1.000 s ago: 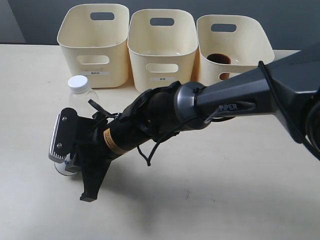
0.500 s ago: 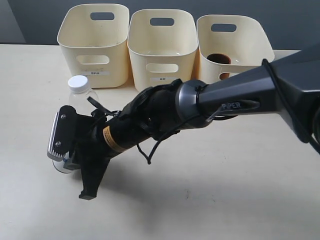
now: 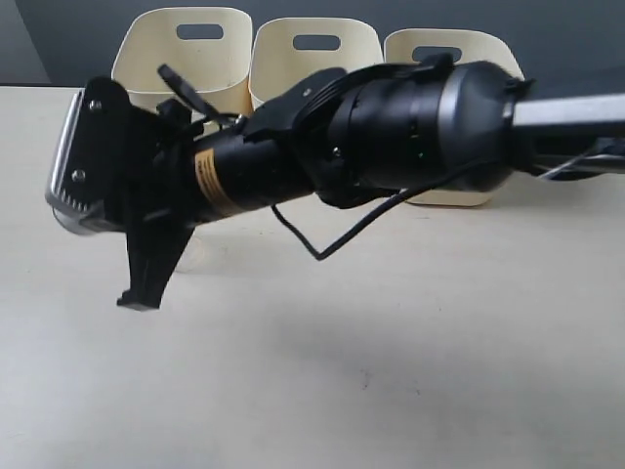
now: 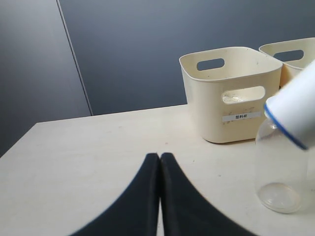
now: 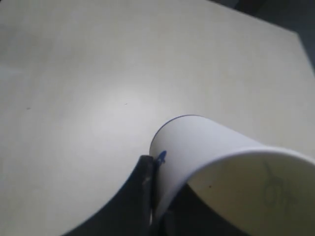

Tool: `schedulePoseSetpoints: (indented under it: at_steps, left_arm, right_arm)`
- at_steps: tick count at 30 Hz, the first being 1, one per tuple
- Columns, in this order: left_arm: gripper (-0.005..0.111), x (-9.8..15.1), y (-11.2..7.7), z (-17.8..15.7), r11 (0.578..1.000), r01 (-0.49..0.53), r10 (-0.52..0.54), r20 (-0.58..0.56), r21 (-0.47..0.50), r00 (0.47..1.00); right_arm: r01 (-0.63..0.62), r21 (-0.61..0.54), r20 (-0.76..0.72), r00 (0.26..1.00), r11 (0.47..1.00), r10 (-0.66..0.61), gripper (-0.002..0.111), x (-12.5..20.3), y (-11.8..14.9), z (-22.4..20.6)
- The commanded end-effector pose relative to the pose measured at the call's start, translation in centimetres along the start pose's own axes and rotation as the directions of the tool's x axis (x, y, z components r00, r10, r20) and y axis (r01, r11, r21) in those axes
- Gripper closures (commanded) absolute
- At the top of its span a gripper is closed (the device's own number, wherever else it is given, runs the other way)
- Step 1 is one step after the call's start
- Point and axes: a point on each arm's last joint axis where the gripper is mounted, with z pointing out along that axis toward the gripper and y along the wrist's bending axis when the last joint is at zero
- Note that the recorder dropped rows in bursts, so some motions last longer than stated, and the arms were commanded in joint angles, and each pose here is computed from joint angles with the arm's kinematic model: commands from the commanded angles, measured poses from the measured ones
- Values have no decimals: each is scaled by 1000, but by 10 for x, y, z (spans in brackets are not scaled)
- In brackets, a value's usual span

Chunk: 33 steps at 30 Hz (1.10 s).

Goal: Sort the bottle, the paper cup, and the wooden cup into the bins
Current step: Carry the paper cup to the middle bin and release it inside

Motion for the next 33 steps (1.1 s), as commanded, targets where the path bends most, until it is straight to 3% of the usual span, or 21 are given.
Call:
schedulePoseSetpoints:
  at_steps: [1,6,14,20,22,26,30,33]
  left_arm:
    - [107,0,0,0,1000,1,-1,10,-2,1000]
    - [107,0,0,0,1000,1,-1,10,-2,1000]
    - [107,0,0,0,1000,1,-1,10,-2,1000]
    - [107,0,0,0,1000,1,-1,10,-2,1000]
    - [107,0,0,0,1000,1,-1,10,-2,1000]
    - [107,0,0,0,1000,1,-1,10,-2,1000]
    - [107,0,0,0,1000,1,-1,10,-2,1000]
    - [107,0,0,0,1000,1,-1,10,-2,1000]
  right_arm:
    - [21,216,-19,1000,976,-17,109,-17,-22,-26]
    - [9,431,-73,997,902,26,109,-18,-42,-44]
    - [4,635,-147,982,772,115,109,-1,-72,-65]
    - [-161,647,-71,960,745,269,109,29,-101,-86]
    - [-244,680,-23,935,692,353,109,46,-119,-102]
    - [-554,530,230,822,642,520,109,66,-150,-131]
    - [-609,539,270,779,582,566,109,82,-169,-133]
    - [-584,522,229,798,622,557,109,89,-174,-119]
